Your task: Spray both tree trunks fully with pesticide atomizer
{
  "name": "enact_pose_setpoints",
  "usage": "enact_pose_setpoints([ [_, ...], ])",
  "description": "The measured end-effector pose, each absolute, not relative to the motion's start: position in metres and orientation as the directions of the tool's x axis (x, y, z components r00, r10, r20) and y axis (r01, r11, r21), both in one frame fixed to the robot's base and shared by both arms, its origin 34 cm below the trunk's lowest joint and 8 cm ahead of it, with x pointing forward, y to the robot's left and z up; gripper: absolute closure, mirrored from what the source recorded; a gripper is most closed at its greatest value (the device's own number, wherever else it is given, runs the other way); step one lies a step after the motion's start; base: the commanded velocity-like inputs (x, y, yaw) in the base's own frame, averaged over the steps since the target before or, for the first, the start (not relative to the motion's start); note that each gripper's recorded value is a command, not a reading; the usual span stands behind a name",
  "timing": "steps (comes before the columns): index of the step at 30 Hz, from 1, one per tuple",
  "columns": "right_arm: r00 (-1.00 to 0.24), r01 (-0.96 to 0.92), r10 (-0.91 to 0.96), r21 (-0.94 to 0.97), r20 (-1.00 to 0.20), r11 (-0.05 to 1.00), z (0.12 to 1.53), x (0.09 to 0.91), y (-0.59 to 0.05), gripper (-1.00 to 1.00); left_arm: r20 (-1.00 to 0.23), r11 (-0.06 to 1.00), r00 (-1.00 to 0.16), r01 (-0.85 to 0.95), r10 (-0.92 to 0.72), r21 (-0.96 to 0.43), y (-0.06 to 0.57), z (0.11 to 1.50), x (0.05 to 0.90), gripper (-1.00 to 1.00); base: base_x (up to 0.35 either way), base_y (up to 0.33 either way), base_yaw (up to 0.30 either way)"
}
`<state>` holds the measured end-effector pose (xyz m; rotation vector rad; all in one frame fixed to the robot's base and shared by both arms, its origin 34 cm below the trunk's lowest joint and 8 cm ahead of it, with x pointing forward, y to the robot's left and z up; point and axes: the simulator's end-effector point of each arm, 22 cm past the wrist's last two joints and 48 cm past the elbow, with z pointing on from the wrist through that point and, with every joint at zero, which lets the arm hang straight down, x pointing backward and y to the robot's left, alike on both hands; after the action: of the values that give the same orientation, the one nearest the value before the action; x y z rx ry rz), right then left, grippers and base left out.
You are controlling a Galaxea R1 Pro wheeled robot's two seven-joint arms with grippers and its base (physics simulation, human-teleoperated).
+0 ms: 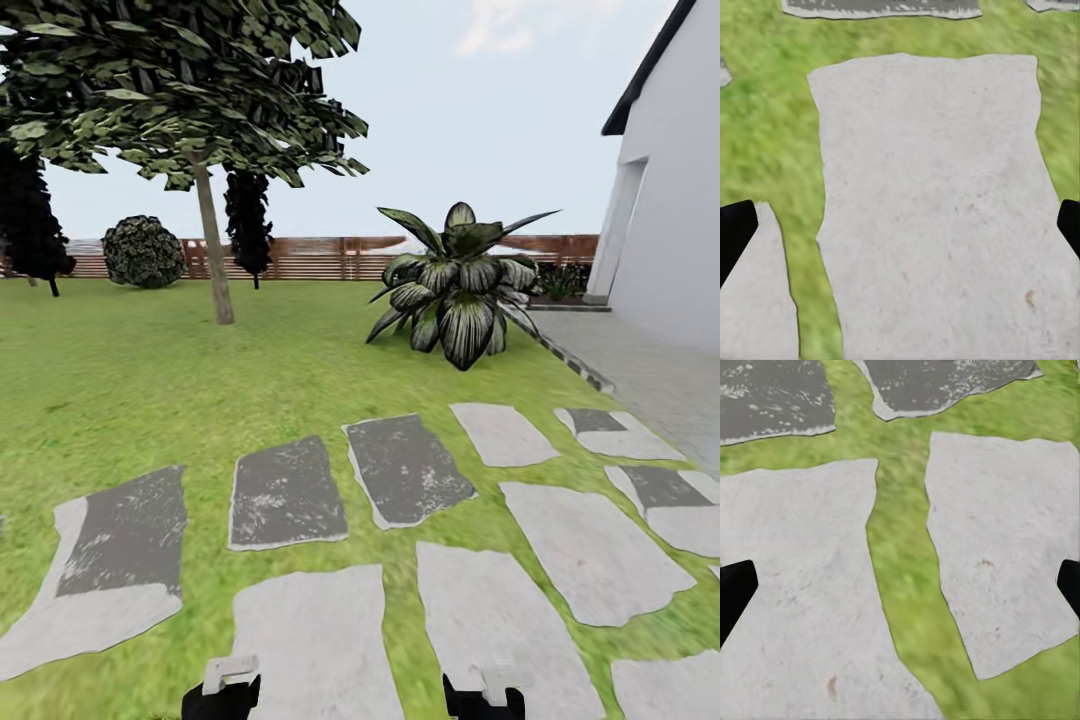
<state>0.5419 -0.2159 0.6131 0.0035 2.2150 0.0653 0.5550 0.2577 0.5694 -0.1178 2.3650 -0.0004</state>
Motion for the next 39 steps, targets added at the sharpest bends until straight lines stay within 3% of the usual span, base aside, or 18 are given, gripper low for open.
enact_pose_setpoints([
  [15,-0.606,-0.021,0.026,0.049,-0.795,0.999,0.6108,0.5409,-0.2156,-1.00,-0.694,0.996,-0.715,-0.085,-0.086,-0.036,0.2571,0.5671,0.5537,-1.00,0.155,-0.167,0.280],
  [39,-0.614,-0.023,0.026,0.050,-0.789,0.998,0.6069,0.5387,-0.2150,-1.00,-0.686,0.996,-0.722,-0.085,-0.086,-0.036,0.2565,0.5628,0.5508,-1.00,0.134,-0.004,0.280],
])
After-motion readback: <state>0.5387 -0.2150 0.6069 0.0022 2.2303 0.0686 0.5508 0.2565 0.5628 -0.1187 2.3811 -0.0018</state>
